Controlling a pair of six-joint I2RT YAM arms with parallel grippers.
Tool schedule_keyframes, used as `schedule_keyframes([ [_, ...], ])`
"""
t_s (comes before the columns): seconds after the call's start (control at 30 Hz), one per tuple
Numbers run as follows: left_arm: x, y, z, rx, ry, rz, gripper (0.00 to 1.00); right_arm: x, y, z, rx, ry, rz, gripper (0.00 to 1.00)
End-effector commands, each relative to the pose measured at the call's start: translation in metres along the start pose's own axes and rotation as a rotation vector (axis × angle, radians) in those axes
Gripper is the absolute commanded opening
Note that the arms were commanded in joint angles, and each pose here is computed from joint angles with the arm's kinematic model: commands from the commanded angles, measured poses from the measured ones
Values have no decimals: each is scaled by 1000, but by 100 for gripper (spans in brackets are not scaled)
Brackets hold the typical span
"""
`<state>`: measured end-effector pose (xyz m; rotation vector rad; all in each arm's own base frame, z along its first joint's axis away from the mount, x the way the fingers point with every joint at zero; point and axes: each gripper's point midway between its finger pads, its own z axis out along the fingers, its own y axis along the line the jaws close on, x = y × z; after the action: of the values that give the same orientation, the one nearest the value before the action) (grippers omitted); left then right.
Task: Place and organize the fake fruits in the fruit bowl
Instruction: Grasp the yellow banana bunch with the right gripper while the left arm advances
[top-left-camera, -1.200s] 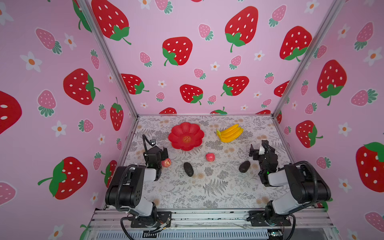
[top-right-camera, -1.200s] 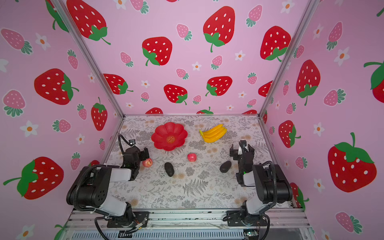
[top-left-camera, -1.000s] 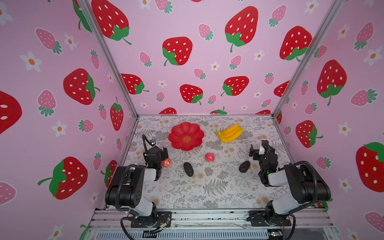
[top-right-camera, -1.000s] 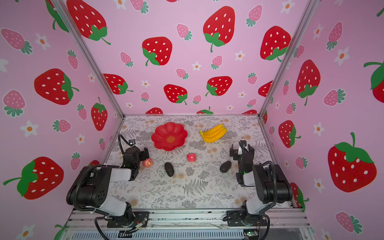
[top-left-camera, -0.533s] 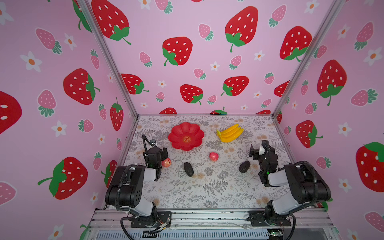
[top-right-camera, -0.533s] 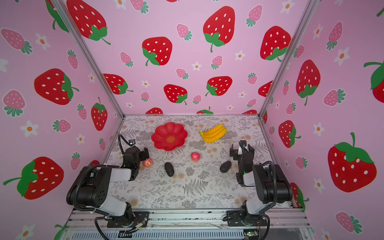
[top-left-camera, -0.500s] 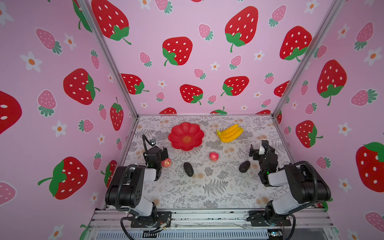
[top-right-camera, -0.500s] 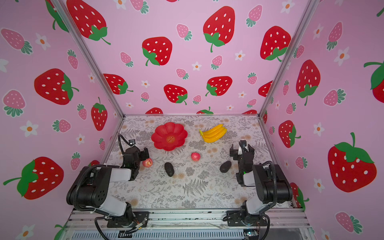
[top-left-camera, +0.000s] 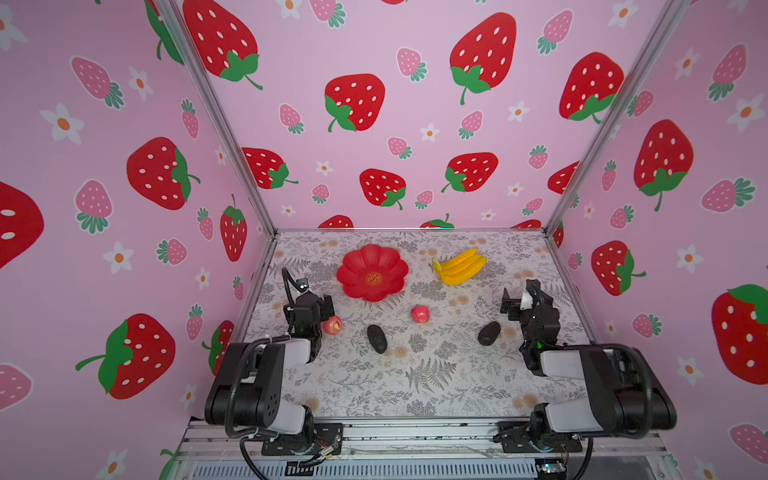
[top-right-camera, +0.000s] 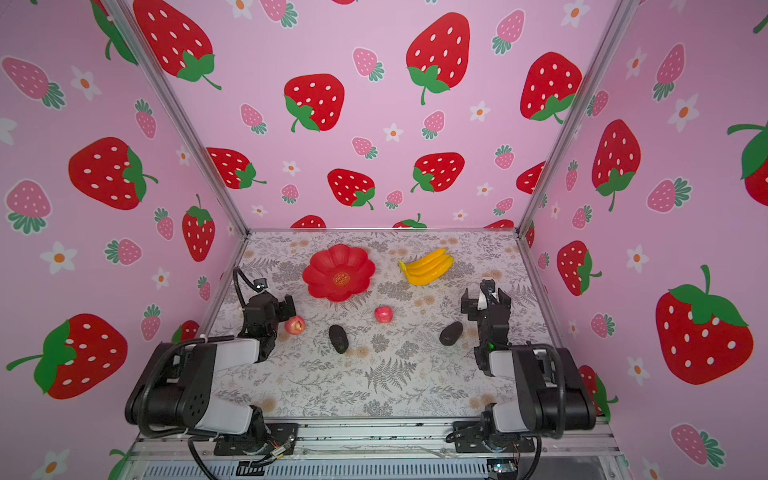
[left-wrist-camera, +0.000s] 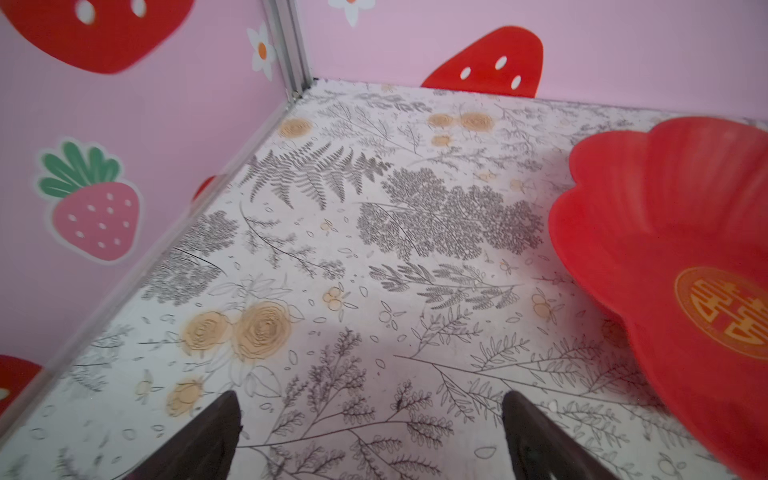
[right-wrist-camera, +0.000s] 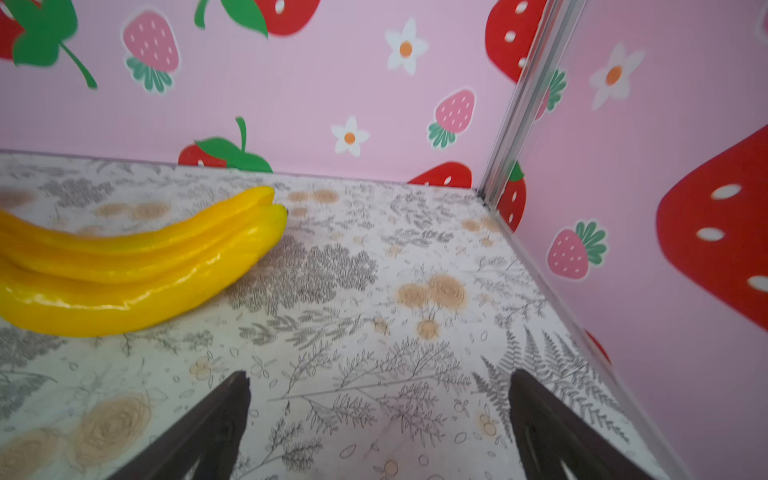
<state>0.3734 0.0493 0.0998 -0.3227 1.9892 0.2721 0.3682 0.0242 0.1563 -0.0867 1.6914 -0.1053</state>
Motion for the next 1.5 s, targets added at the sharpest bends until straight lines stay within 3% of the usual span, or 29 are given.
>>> schedule_keyframes([
  [0.0,-57,36,-32,-190,-64,-119,99,-23,-7,-11,25,50,67,99],
  [0.07,-70,39,-50,-203,-65,-193,99,-44,11,-15,-86,43,125,99],
  [0.1,-76,28,-58,-144,-58,-227,99,-55,25,-15,-159,32,145,99],
  [0.13,-82,12,-63,-59,-51,-243,99,-65,40,-14,-228,25,154,99],
  [0.2,-93,-50,-78,233,-7,-220,99,-80,84,-4,-416,62,128,99],
  [0.3,-92,-151,-132,763,170,-105,99,-86,150,21,-691,162,68,100],
  [0.37,-79,-188,-177,960,288,7,99,-89,178,41,-766,202,64,99],
  [0.43,-60,-204,-212,1038,333,158,99,-86,201,54,-803,225,30,94],
  [0.5,-44,-205,-233,1036,316,302,99,-79,224,64,-806,235,-13,93],
  [0.57,-37,-200,-242,1034,275,365,99,-72,241,71,-810,254,-38,91],
  [0.67,-36,-193,-249,1049,226,375,99,-60,260,82,-792,284,-68,89],
  [0.77,-39,-188,-250,1037,196,384,99,-43,266,96,-710,327,-93,80],
  [1.07,-38,-184,-250,1023,198,403,99,-4,260,119,-551,387,-116,66],
  [1.17,-38,-180,-249,1007,192,412,99,2,262,120,-554,390,-119,57],
  [1.3,-38,-175,-247,982,180,422,99,2,269,117,-594,371,-124,35],
  [1.47,-39,-161,-245,925,184,442,99,-14,275,106,-637,338,-163,20],
])
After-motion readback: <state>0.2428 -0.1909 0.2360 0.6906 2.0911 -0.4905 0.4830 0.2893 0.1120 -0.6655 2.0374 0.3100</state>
